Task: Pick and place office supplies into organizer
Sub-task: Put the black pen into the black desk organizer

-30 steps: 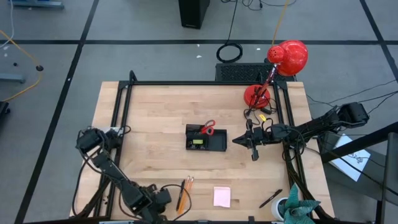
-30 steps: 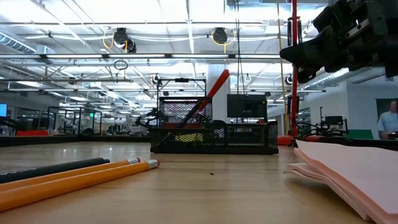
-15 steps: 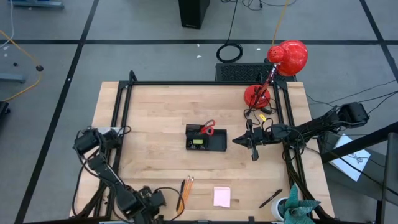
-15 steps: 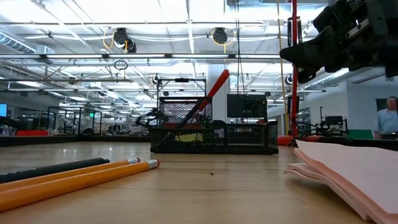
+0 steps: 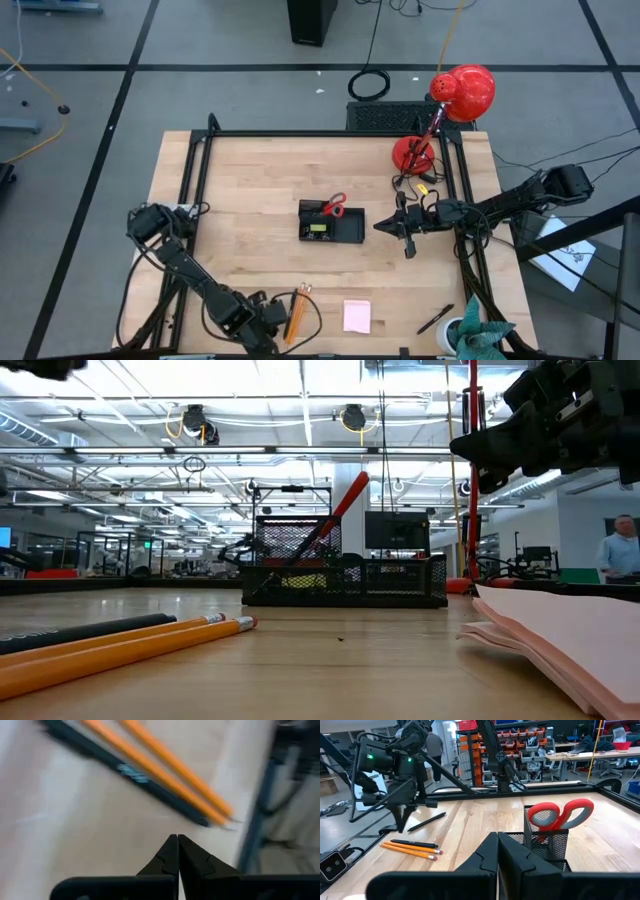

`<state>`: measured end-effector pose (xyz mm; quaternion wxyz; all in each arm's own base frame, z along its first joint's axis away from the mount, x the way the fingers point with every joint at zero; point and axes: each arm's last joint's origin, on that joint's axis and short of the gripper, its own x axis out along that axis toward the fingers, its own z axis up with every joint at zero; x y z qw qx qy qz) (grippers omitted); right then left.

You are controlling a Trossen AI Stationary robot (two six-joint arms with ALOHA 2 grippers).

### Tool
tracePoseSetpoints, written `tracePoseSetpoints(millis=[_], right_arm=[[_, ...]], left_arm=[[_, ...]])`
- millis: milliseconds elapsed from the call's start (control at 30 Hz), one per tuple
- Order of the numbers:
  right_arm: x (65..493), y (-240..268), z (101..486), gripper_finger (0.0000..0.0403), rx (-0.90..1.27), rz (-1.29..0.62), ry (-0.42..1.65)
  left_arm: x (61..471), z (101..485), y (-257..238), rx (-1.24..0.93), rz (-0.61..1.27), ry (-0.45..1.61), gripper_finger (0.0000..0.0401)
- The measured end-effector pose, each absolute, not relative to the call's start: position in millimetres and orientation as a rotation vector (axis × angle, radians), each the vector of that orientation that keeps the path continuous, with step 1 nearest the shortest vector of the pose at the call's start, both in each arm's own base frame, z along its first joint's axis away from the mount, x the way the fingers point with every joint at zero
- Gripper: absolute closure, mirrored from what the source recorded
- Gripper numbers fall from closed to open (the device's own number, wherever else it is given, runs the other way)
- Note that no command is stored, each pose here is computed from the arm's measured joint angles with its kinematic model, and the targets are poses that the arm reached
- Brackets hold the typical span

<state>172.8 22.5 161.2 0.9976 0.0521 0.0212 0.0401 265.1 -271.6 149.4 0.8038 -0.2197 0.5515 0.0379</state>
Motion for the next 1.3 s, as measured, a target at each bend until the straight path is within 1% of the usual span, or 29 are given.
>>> tracePoseSetpoints(millis=[200, 300, 467, 833, 1067, 1200, 1300], right_arm=[[172.8, 22.5, 161.2, 0.0399, 0.104, 0.08, 0.043], [172.8, 22.5, 161.1, 0.0399, 0.104, 0.08, 0.044], [172.8, 22.5, 161.1, 0.0399, 0.104, 0.08, 0.043], [172.8, 22.5, 161.1, 0.0399, 0.107, 0.08, 0.043], [172.8, 22.5, 161.1, 0.0399, 0.107, 0.08, 0.043], [172.8, 22.5, 161.1, 0.0399, 0.107, 0.08, 0.043], [172.8, 22.5, 161.1, 0.0399, 0.107, 0.08, 0.043]], left_arm=[[254.0, 140.0, -264.3, -0.458, 0.258, 1.256, 0.0395], [249.1, 136.1, -271.2, -0.472, 0.267, 1.259, 0.0398], [239.4, 132.8, -280.9, -0.515, 0.303, 1.242, 0.0393], [221.4, 132.2, -296.1, -0.555, 0.259, 1.332, 0.0397], [211.4, 130.8, -300.9, -0.569, 0.274, 1.382, 0.0391], [206.9, 130.3, -302.4, -0.57, 0.282, 1.409, 0.0398], [205.4, 130.1, -302.6, -0.565, 0.283, 1.42, 0.0392]])
